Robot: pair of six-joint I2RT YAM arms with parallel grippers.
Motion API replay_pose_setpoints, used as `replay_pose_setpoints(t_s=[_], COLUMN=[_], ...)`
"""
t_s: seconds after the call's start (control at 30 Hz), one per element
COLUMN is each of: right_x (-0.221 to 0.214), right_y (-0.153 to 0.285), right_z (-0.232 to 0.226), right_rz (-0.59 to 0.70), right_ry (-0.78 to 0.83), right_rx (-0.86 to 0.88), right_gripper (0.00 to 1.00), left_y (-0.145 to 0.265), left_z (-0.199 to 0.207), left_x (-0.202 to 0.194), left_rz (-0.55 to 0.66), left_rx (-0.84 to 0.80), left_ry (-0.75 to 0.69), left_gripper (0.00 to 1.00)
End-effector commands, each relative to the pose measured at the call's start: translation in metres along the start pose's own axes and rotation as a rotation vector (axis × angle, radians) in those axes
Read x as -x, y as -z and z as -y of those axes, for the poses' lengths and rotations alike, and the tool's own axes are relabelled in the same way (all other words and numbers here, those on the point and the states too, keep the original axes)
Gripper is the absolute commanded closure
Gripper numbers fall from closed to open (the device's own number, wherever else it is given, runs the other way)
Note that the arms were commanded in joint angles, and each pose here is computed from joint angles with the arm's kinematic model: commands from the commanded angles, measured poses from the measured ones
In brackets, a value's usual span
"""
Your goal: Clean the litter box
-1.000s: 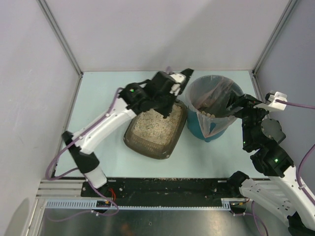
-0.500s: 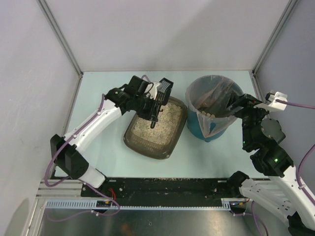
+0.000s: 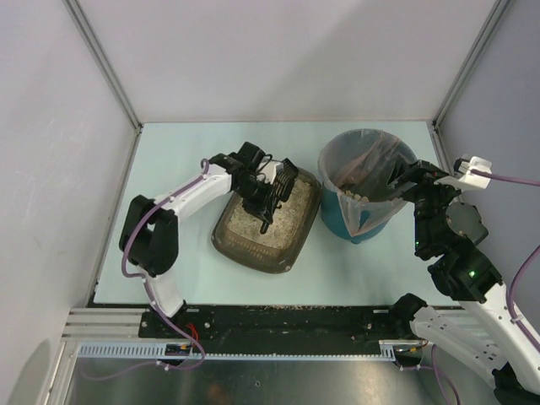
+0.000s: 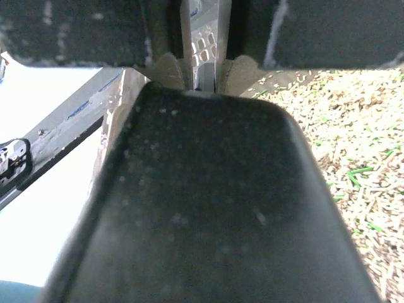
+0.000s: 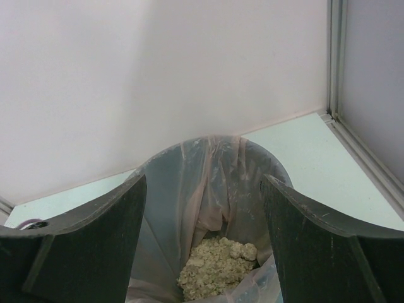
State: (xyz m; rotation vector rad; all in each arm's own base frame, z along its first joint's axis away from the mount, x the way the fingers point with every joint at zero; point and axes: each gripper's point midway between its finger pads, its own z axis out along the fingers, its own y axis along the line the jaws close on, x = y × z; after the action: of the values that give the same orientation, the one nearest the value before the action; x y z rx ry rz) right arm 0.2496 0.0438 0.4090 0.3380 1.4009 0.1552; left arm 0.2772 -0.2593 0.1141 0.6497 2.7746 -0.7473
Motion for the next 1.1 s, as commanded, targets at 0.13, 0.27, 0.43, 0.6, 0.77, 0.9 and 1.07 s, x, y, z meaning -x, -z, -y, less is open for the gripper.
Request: replay_pose_setpoints(t_s=[0.13,0.27,0.43,0.6,0.77,0.9,1.07], right_x=[0.013,0.010,0.012,0.011,0.012,0.009,0.001], right_y=[-0.003,-0.006,-0.008,-0.008,-0.008,-0.009,-0.011], right_z=[0.002,-0.002,-0.006,-0.006,-0.007,-0.007,-0.009], right_rz=[0.039,0.034,0.044,0.040,0.043,0.035,0.010], right_ry=[0.000,0.001,-0.012,-0.008,-0.006,-0.002,-0.001], right_rx=[-0.023,-0.021,-0.009,-0.009,-0.004,-0.003,-0.006], right_gripper=[0.22,0.22,0.22,0.22,0.22,0.22,0.22], left_y=[-0.024,-0.040,-0.050,-0.056,-0.056,-0.046,-0.036], left_z=[-0.007,-0.021,-0.028,-0.041,-0.045,-0.046,-0.049], left_x=[-0.008,-0.016,-0.015,-0.010,-0.009,-0.005,0.000], left_rz=[-0.032,-0.073,-0.089,-0.089,-0.080,-0.049,-0.015], left_rx=[-0.044,-0.015,0.005,0.045,0.076,0.104,0.148], left_ry=[-0.021,0.007,0.034,0.053,0.070,0.061,0.059], left_gripper=[1.00,0.98,0.81,0.68,0.46,0.36,0.09])
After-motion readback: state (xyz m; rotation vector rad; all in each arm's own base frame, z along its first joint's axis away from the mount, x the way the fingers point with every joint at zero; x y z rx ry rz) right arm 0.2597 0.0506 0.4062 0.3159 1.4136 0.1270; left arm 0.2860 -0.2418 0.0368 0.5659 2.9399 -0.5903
